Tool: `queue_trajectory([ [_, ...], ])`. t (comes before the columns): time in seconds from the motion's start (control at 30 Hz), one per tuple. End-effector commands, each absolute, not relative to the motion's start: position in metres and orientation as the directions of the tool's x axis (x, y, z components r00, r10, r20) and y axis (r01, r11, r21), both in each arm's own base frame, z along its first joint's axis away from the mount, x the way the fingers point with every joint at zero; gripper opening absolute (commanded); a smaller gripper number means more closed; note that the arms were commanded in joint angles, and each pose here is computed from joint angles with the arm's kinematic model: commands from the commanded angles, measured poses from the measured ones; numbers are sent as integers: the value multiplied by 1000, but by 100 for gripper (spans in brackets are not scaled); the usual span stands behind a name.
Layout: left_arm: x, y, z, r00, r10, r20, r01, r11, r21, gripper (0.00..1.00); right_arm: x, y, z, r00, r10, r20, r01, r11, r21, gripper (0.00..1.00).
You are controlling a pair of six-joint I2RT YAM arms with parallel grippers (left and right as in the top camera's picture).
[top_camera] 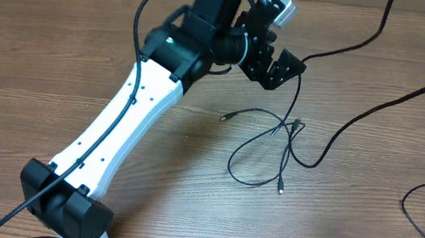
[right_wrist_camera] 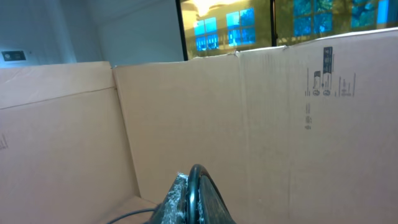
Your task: Untangle cables
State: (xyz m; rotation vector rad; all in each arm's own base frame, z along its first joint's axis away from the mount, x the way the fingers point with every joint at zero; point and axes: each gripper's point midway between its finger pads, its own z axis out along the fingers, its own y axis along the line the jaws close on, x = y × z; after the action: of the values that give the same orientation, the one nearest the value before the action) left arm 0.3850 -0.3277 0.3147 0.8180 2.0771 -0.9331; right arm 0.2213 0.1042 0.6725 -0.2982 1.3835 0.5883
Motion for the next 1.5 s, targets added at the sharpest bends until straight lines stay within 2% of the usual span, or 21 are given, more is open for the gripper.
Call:
queue_trajectory([
  [0.0,421,-288,311,-594,160,-789,545,801,-248,100,217,104,678,94,226,-970,-559,818,137,4],
  [0.07,434,-262,303,-645,53,-763,367,896,-248,100,218,101,679,97,228,-969,-547,825,140,4],
  [0.17,439,-240,294,-686,-47,-726,218,939,-267,100,221,95,679,104,233,-967,-512,846,148,4],
  [0.37,430,-235,282,-734,-43,-678,197,941,-274,100,229,81,680,125,234,-964,-434,887,159,4],
  [0.53,408,-240,266,-808,2,-589,225,926,-305,100,248,42,676,158,228,-961,-199,960,195,4],
  [0.67,393,-233,253,-851,26,-525,203,937,-283,99,269,3,670,182,193,-964,43,978,204,4],
  [0.87,385,-228,246,-872,37,-488,192,944,-270,100,297,-50,656,207,166,-964,398,886,238,4],
  [1.0,385,-228,246,-872,37,-488,192,944,-270,99,320,-67,644,157,74,-985,552,821,149,4],
  [1.27,385,-228,246,-872,37,-488,192,944,-270,99,370,-104,609,60,29,-998,718,693,63,4],
  [1.47,385,-228,246,-872,37,-488,192,943,-270,99,394,-161,570,1,69,-998,815,578,41,4],
])
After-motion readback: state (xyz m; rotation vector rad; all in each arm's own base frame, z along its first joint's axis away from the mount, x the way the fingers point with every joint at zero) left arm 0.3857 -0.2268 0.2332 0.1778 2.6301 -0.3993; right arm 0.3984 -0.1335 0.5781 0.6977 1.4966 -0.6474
